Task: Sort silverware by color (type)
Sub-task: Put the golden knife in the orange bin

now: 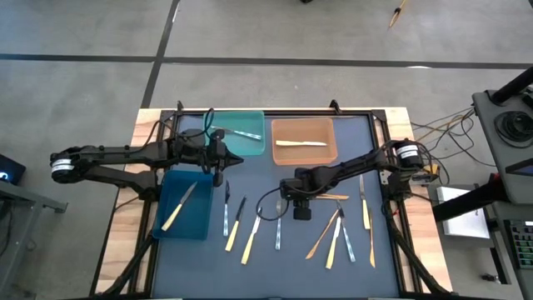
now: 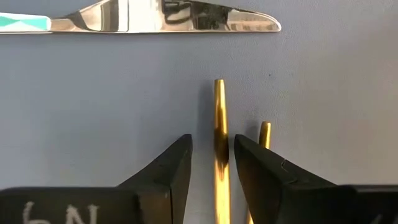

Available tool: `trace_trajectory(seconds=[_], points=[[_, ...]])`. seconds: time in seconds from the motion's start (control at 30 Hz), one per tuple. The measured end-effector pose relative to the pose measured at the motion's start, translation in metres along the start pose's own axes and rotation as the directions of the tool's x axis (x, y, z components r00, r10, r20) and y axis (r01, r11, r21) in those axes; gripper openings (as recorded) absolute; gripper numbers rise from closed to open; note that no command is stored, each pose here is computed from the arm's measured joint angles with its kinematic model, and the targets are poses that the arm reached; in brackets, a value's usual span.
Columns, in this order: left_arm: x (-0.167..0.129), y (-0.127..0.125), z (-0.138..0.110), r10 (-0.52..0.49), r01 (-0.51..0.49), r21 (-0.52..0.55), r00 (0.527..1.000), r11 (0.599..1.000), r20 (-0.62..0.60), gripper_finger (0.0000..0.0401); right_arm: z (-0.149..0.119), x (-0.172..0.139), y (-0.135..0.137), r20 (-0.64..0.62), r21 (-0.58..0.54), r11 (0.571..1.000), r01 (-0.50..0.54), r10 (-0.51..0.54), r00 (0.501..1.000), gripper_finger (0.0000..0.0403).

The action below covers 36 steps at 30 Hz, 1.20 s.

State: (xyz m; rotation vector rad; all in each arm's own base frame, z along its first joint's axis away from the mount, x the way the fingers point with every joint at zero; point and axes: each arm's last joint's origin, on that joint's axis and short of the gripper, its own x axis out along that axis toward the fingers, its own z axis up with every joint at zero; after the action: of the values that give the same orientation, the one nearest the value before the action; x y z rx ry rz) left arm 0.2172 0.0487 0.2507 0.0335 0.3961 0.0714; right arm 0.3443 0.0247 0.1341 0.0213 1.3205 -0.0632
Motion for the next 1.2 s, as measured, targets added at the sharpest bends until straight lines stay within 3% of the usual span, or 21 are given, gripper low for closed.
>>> trace_trajectory(seconds=[0.47,0.8,1.2], points=[[0.000,0.000,0.000,0.006,-0.006,0.000,1.000,1.000,0.001,0.0000,-0.002,0.005,0.000,0.018,-0.025,1.000,-0.007,0.008,1.000,0.0017],[0.000,0.000,0.001,0.007,-0.007,0.017,1.000,1.000,0.008,0.0000,0.003,-0.003,0.000,0.031,-0.014,1.000,-0.005,0.006,1.000,0.0015],[-0.007,0.001,0.013,0.018,-0.031,0.147,0.996,0.989,0.088,0.0000,0.019,-0.052,-0.005,0.198,0.006,1.000,-0.013,0.011,0.980,0.0013]])
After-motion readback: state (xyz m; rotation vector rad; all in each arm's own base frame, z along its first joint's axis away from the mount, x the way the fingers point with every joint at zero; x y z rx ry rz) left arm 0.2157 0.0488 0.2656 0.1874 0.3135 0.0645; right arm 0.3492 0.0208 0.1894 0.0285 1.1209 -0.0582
